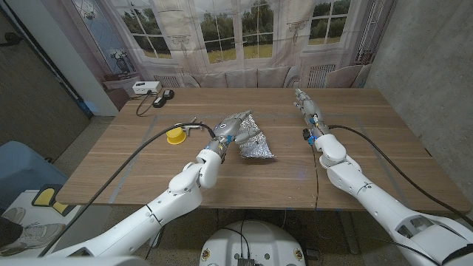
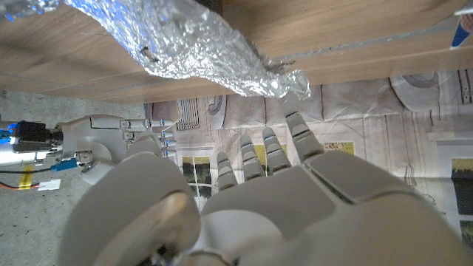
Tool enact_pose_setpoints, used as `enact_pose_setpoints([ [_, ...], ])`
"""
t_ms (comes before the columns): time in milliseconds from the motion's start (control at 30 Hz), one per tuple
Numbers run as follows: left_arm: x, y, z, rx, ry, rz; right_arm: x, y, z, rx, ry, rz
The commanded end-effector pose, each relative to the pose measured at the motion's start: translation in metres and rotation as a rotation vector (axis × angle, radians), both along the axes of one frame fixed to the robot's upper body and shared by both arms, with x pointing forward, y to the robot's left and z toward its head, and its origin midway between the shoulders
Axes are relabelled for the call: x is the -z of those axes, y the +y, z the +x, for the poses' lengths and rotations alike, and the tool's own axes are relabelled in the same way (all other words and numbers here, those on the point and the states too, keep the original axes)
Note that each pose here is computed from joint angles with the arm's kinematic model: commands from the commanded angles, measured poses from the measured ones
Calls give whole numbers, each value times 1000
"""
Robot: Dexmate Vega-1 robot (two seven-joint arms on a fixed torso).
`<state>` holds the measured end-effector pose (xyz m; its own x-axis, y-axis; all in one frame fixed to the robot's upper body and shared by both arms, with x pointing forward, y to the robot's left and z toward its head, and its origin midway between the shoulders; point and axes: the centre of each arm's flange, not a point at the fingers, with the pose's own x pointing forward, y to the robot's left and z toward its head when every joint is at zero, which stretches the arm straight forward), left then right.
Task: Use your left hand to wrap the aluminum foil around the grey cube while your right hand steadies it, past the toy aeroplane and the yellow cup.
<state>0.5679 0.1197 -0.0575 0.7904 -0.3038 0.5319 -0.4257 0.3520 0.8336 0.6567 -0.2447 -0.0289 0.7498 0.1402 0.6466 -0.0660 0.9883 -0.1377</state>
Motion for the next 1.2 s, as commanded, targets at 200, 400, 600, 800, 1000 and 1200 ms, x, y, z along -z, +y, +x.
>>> enact_pose_setpoints([
  [200,14,-4,34,202,25,-68,2,-8,3,2,5,17],
  [400,3,-14,28,232,-25,-31,4,-13,3,8,5,27],
  [600,1,-25,32,147,23,97,7,-18,4,15,-2,43],
  [800,2,-33,35,90,112,232,10,-25,2,30,-14,69],
  [1000,4,-36,41,6,187,351,10,-27,3,31,-13,71],
  [1200,7,-40,45,-42,250,438,10,-26,5,34,-9,68],
])
